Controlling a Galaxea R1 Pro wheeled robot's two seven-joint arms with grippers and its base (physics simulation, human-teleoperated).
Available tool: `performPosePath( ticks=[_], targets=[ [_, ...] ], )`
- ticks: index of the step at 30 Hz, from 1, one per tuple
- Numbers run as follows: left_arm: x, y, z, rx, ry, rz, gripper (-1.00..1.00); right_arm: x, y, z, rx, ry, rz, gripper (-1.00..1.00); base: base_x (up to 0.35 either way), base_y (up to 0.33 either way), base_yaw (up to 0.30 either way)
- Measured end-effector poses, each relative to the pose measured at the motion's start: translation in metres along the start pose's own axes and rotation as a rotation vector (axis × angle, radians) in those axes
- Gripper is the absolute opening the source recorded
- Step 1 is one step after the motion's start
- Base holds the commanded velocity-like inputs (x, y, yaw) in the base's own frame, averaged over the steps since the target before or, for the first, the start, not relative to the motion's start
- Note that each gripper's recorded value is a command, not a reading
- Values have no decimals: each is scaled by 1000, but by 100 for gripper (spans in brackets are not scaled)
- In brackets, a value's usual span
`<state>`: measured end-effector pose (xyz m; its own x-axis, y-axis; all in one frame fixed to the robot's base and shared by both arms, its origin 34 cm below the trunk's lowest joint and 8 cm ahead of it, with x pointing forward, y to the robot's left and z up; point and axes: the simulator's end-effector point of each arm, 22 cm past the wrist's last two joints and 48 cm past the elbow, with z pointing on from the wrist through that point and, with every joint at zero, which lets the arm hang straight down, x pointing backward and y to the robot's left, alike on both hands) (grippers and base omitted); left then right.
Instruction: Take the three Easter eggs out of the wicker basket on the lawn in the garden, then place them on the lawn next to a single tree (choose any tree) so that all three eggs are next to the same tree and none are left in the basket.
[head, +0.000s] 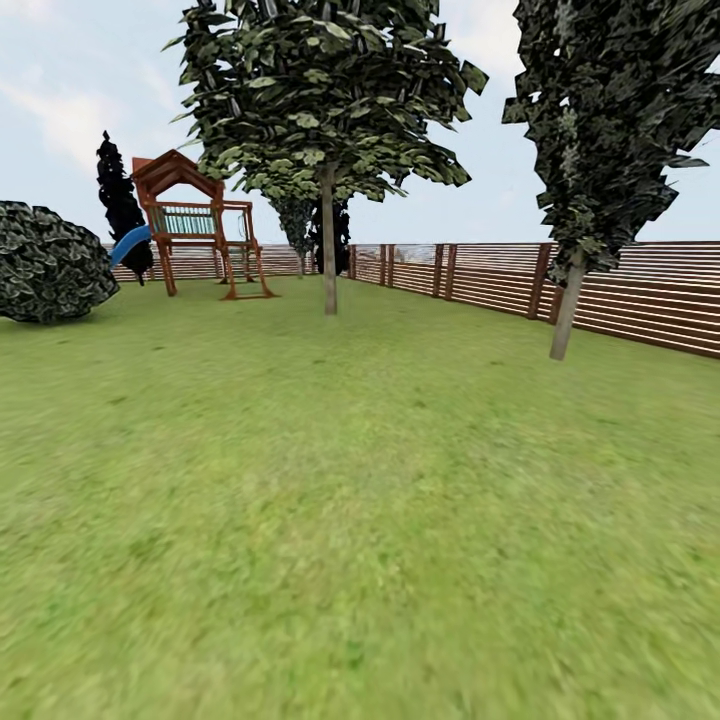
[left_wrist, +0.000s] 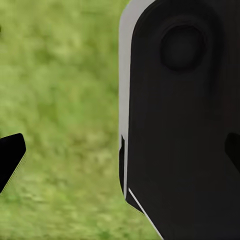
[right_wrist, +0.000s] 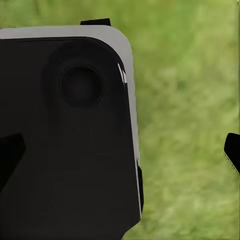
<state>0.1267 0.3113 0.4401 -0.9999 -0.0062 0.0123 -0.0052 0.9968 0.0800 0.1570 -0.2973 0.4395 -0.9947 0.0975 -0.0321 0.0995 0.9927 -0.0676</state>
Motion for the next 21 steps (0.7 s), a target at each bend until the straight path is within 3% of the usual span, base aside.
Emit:
performPosePath(
  ticks=[21],
  targets=[
    [0,-1,0,1,0,0,100,0,0,0,0,0,0,100,325,0,9]
  ],
)
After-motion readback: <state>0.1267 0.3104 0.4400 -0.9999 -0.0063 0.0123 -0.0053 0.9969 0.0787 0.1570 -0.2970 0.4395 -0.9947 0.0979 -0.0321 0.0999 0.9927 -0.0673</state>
